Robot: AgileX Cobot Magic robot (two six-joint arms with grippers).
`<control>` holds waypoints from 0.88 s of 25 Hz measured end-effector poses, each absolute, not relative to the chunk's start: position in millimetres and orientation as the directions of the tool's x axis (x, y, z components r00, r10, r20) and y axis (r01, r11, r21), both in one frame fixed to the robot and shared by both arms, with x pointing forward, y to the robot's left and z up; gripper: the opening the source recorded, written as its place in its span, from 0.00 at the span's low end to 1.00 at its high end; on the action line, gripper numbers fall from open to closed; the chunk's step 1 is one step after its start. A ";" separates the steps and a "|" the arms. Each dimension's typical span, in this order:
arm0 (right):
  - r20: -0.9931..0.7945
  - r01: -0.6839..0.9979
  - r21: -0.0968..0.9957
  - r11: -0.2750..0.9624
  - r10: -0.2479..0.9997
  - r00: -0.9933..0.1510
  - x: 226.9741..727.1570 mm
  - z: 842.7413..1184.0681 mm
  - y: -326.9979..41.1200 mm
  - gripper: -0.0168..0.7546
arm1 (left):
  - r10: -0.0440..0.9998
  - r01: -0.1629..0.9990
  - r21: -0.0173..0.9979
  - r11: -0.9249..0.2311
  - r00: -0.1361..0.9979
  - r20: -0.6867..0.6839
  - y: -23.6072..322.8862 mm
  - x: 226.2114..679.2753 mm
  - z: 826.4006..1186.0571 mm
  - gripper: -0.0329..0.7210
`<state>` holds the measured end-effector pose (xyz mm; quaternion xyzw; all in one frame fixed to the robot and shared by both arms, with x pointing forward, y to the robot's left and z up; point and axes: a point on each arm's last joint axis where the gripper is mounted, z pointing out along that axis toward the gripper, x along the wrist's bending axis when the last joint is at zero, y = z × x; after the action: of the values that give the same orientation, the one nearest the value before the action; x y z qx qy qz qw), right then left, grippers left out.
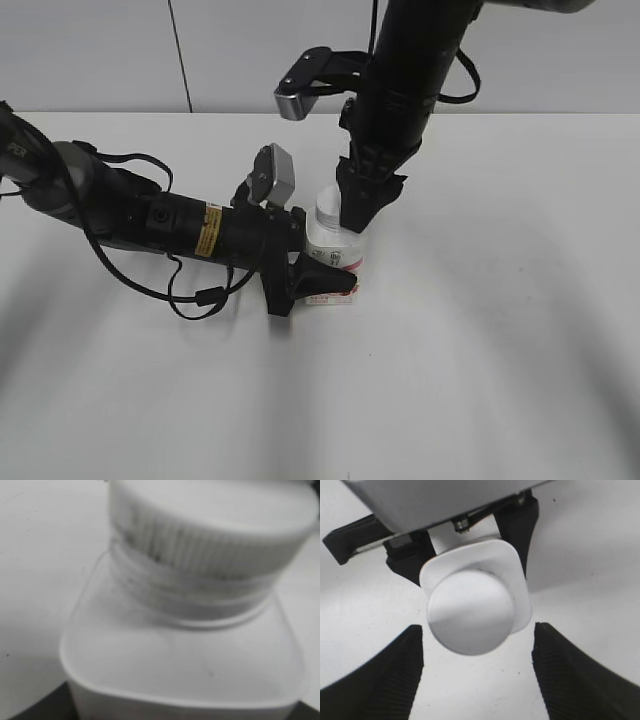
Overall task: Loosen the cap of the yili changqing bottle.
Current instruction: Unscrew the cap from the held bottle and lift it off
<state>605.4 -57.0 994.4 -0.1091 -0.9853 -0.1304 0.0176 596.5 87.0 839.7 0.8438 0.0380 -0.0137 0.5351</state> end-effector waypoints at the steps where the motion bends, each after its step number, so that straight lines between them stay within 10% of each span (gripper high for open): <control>1: 0.059 0.247 0.241 0.939 0.239 -0.969 605.7 995.4 -58.4 0.72 | 0.049 0.079 0.902 -0.424 0.997 -0.064 87.0 596.5 839.7 0.57; 22: 0.087 0.664 0.168 0.728 0.660 -0.746 598.4 1010.9 -71.1 0.71 | 0.059 0.088 0.902 -0.423 0.996 -0.069 87.3 597.2 839.8 0.57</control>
<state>598.4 -71.1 1010.9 -0.3563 -0.9295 -0.0946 0.0107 597.2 87.3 839.8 0.8433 0.0435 -0.0135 0.5355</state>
